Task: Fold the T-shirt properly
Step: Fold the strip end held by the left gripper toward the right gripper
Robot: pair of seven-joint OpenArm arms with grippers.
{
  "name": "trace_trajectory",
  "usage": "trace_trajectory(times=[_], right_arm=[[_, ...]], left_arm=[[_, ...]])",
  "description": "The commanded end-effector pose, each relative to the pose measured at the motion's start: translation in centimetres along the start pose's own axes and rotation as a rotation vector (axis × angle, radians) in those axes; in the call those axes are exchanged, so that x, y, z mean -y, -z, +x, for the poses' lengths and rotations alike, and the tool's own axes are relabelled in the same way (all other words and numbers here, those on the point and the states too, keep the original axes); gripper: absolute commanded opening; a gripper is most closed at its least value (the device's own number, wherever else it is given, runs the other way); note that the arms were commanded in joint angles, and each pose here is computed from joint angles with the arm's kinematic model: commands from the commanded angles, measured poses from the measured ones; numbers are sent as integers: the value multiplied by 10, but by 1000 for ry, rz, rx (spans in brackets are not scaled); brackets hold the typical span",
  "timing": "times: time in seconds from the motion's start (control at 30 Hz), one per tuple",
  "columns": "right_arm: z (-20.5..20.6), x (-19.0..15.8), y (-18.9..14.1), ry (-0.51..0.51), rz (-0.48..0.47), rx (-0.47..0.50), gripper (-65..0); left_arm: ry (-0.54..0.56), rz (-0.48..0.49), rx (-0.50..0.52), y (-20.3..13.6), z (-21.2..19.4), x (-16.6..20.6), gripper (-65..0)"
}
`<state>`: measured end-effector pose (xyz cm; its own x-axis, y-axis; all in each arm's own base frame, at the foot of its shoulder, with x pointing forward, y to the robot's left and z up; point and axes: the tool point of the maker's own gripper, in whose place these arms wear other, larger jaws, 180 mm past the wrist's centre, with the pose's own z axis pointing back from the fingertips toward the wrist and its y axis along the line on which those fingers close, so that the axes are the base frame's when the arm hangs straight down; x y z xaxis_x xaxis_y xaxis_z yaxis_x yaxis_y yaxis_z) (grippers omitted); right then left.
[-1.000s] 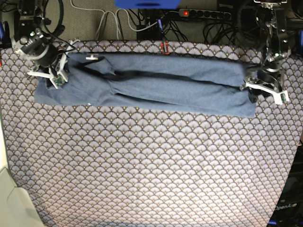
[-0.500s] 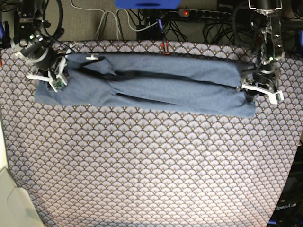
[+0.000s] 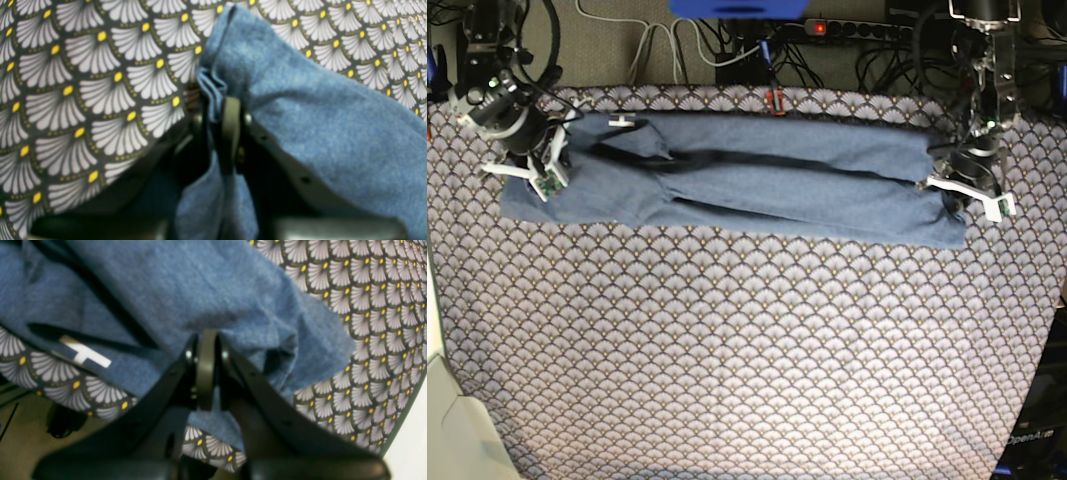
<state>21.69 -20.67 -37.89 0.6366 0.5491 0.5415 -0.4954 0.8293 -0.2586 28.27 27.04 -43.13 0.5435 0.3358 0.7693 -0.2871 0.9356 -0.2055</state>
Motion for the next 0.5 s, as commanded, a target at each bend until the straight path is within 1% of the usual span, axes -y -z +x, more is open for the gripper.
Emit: trace_trajectory(times=[0.0,0.13,0.23,0.27,0.33,0.4,0.47], right_arm=[[7,6,-3,-10,-15,28,-650],[7,6,-3,-9,-14,27,-650],[3,5,-1,-1,-8,17,-650],[-2,4,2,6,-2,5,-650],[-10,4,10,26,11,-19,-650],[-20,4,19,48,27,-43,-650],[-31,6,23,53,35,-73,-650]], left_arm=[[1,-13,-50,-5,-12,2,-597],[-40,-108,38,-21,17,37,-604],[-51,-196,116,-36,43,74,-650],[-44,-228,133,-41,49,88,-647],[-21,-307,126,-52,51,119,-645],[8,-381,79,-61,45,148,-646],[13,-446,42,-71,36,175,-646]])
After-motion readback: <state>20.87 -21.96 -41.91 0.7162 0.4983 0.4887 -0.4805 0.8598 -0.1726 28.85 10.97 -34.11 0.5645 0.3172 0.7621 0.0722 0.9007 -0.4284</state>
